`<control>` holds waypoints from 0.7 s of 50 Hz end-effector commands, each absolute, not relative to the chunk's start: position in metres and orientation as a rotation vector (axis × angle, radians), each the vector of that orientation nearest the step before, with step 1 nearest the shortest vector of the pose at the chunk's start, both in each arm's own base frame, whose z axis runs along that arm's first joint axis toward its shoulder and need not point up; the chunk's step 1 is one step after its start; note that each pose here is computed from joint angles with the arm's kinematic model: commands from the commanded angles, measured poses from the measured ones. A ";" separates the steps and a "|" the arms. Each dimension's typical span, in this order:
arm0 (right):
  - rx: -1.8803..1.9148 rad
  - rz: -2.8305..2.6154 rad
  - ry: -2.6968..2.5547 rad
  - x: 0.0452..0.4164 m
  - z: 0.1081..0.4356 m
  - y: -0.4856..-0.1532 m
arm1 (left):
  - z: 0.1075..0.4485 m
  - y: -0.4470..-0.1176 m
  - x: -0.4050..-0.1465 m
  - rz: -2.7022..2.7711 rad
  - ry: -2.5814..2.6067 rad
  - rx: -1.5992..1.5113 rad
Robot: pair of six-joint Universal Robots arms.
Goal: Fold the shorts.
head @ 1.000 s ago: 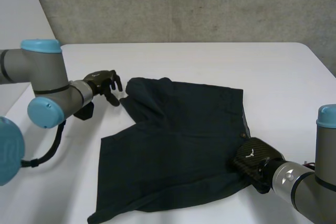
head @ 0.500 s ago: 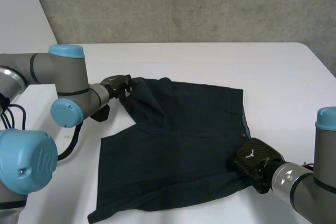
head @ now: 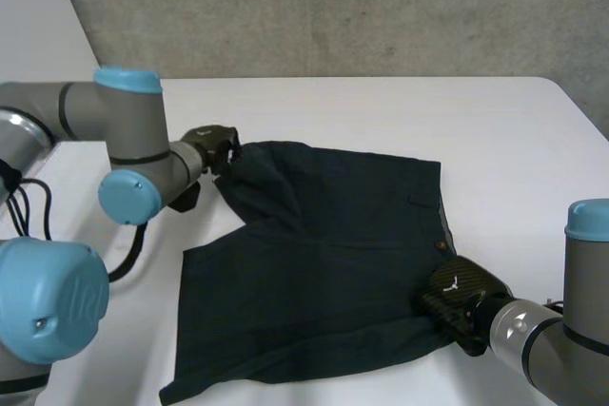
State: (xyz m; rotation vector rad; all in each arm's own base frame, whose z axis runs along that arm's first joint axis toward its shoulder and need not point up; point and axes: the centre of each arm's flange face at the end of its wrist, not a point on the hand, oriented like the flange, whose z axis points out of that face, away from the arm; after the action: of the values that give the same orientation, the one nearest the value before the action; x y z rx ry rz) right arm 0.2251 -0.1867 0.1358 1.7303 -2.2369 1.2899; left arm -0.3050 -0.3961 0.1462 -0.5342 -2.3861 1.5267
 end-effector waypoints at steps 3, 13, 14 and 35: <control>1.732 1.287 -2.238 0.225 0.135 -0.186 | 0.211 -0.383 -0.293 1.659 -2.375 -0.628; 1.739 1.272 -2.246 0.224 0.133 -0.184 | 0.208 -0.377 -0.290 1.647 -2.415 -0.715; 1.739 1.270 -2.247 0.224 0.133 -0.183 | 0.199 -0.377 -0.291 1.625 -2.438 -0.748; 1.751 1.256 -2.253 0.224 0.131 -0.180 | 0.170 -0.378 -0.281 1.593 -2.597 -0.734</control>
State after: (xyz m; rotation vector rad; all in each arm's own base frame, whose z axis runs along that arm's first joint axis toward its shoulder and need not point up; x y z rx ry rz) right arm 0.2236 -0.1805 0.1311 1.7474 -2.2531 1.2591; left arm -0.2844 -0.3791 0.1684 -0.7468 -2.5846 1.6062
